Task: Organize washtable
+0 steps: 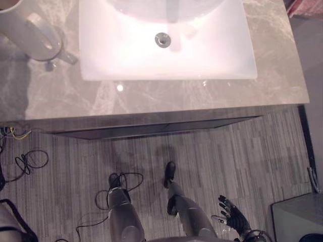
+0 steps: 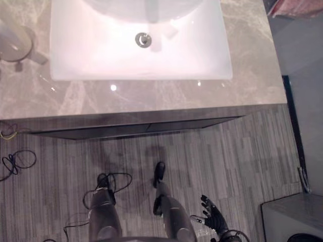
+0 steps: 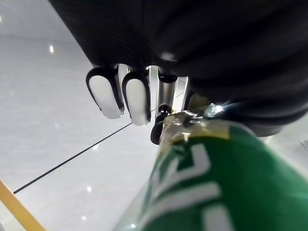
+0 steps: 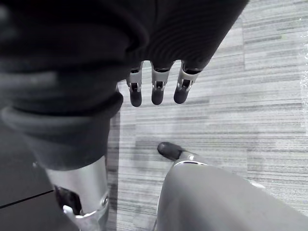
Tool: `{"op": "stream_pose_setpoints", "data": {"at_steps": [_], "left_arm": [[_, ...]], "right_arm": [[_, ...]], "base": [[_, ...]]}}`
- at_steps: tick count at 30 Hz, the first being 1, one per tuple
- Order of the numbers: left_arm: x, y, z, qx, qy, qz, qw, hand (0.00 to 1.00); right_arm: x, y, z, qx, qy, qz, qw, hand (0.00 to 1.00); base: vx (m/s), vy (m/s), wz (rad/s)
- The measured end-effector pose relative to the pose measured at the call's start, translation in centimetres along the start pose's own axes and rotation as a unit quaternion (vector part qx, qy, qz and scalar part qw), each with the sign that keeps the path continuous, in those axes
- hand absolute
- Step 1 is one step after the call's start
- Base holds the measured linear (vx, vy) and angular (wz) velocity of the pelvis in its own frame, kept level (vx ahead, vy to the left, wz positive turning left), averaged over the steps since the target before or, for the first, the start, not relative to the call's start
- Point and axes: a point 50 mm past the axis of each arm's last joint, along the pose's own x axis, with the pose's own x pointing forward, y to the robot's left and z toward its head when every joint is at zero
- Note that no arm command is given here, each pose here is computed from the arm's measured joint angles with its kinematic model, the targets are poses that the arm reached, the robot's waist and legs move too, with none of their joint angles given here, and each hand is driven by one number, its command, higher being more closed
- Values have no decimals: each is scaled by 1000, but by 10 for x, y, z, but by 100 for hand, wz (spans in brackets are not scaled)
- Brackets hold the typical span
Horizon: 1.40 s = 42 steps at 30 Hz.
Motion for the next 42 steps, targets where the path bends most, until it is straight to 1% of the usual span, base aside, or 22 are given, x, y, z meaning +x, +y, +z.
{"op": "stream_pose_setpoints", "data": {"at_steps": [11, 21, 24, 31, 42], "left_arm": [[-13, -7, -6, 14, 6, -19, 1000, 100], [-16, -3, -3, 37, -15, -21, 999, 100], [-23, -6, -1, 46, -28, -37, 998, 100], [-28, -3, -6, 58, -22, -45, 997, 100], [-32, -2, -4, 56, -27, -50, 997, 100]], "right_arm": [[0, -1, 1, -2, -1, -1, 1000, 0], [-1, -3, 1, -6, -2, -2, 1000, 0], [-1, -3, 1, -6, -2, -2, 1000, 0], [-1, -4, 1, 2, -5, -5, 1000, 0], [-1, -4, 2, 3, -5, -5, 1000, 0]], "base": [[0, 0, 0], [0, 0, 0], [0, 0, 0], [0, 0, -2], [0, 0, 0]]}}
